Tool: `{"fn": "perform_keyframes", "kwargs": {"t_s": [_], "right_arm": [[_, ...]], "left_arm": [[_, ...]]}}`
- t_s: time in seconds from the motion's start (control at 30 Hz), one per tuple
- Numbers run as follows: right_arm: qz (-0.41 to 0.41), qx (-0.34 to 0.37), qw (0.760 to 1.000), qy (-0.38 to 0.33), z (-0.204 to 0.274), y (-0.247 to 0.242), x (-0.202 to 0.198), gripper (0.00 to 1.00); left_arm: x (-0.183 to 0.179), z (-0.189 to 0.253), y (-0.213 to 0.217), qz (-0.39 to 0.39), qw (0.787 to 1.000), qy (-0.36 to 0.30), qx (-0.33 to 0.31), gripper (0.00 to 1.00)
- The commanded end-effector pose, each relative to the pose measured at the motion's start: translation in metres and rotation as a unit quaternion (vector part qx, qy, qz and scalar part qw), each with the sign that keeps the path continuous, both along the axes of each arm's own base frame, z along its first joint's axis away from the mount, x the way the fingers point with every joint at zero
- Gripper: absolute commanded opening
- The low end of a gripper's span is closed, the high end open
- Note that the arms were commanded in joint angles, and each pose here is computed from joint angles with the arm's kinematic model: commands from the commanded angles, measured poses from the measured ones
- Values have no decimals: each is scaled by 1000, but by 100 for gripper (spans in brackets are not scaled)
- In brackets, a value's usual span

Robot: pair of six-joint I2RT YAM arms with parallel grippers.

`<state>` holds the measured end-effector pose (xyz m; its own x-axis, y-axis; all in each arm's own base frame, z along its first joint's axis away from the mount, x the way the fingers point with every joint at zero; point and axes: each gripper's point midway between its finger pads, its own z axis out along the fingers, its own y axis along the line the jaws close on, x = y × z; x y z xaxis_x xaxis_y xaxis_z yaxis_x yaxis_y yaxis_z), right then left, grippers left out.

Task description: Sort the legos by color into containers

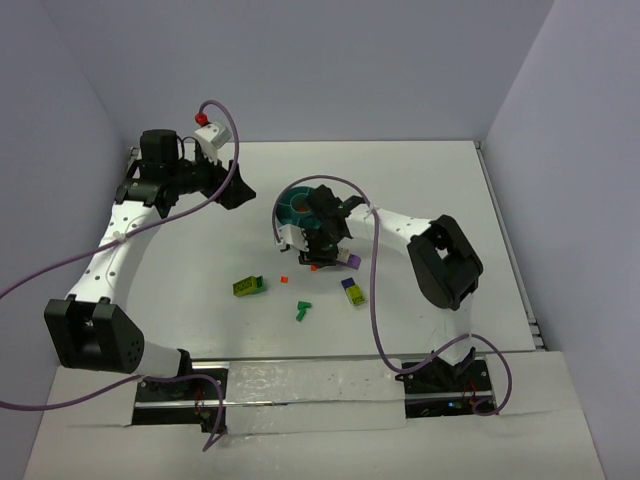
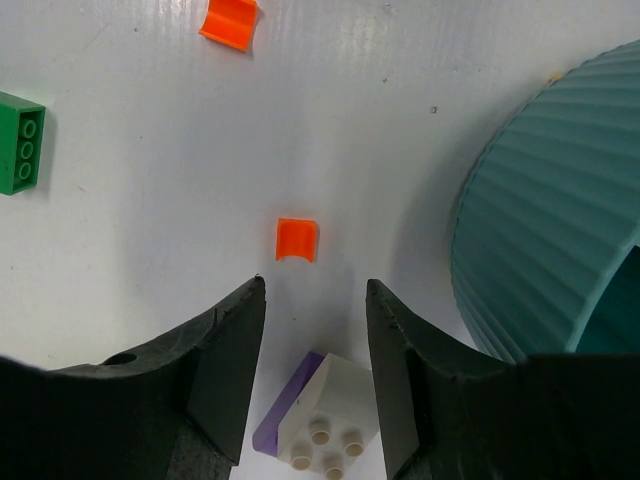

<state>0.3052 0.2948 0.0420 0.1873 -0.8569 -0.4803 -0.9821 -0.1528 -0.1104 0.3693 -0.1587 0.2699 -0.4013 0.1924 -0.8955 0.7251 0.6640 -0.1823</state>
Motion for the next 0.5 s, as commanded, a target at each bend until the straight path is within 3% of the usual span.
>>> {"fn": "perform_keyframes", "kwargs": {"t_s": [0.0,0.47], "right_arm": [[7,-4,1000,-3,-4,6,0,52],[28,-21,999,9,-11,15,-9,52]], "left_arm": [[1,13,0,-3,1000,-23,-5,97],[4,9,6,11,1000,-19,-8,99]]}}
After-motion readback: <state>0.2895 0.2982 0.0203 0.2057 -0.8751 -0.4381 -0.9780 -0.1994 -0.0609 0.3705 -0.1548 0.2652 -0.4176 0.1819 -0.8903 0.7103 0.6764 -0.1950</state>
